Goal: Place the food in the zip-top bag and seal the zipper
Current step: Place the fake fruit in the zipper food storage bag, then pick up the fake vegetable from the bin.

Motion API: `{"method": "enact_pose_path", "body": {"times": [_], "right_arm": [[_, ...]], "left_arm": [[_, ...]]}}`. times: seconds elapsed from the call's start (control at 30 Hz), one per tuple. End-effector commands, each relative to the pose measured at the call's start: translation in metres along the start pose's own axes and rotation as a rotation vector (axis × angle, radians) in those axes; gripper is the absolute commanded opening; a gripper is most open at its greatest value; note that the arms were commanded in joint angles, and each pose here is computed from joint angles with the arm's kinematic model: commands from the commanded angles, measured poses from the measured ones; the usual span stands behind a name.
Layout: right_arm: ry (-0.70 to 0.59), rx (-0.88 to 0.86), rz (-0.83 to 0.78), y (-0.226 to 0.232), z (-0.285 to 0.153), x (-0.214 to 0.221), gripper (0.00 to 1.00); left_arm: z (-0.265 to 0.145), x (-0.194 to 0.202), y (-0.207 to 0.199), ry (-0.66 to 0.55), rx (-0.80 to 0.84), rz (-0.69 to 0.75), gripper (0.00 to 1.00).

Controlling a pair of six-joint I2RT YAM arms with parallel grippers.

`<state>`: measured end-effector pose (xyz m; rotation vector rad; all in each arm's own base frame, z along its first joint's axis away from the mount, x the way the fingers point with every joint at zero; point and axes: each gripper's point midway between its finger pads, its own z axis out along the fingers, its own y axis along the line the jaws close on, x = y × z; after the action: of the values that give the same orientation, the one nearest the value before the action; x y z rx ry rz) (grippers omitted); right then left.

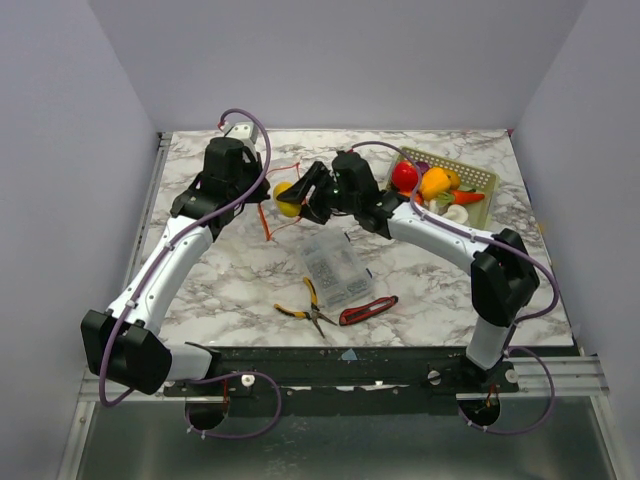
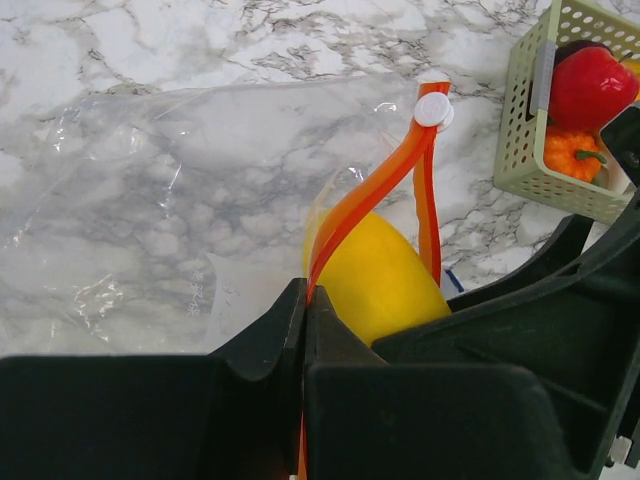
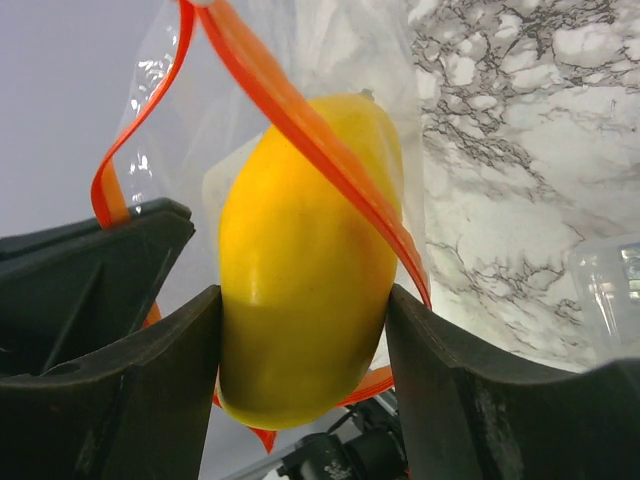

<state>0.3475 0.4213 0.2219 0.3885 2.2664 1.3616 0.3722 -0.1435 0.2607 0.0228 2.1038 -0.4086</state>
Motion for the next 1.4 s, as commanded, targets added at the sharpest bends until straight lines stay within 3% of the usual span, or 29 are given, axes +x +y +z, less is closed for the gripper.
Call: {"method": "enact_pose_path", "body": {"times": [0.0, 0.2, 0.57, 0.87, 1.0, 1.23, 1.37], "right_arm": [[-0.043, -0.032, -0.143, 0.026, -0.013, -0.001, 0.67], [-0.061, -0.073, -0.205, 0.038, -0.026, -0.002, 0.75], [-0.11, -0.095, -0.299, 0.052, -0.048, -0.012, 0.76], [-0.228, -0.016, -0.353, 0.029, -0.085, -0.06, 0.76], [-0.36, 0.089, -0.364, 0.0, -0.123, -0.105, 0.79], [-0.618, 0.393, -0.244, -0.1, -0.204, -0.183, 0.81], [-0.749, 0.539, -0.079, -0.156, -0.241, -0.21, 0.87]], "left_arm": [[-0.003, -0.006, -0.004, -0.015, 0.022, -0.012, 0.0], [-0.002, -0.005, -0.002, -0.016, 0.012, -0.007, 0.0], [-0.001, -0.004, 0.001, -0.008, 0.001, -0.002, 0.0], [0.002, -0.002, 0.001, 0.009, 0.0, -0.004, 0.0], [0.0, -0.003, 0.001, 0.004, 0.002, -0.005, 0.0], [0.001, -0.003, 0.0, 0.016, 0.007, -0.009, 0.0], [0.0, -0.003, 0.002, 0.007, 0.0, -0.009, 0.0]]}}
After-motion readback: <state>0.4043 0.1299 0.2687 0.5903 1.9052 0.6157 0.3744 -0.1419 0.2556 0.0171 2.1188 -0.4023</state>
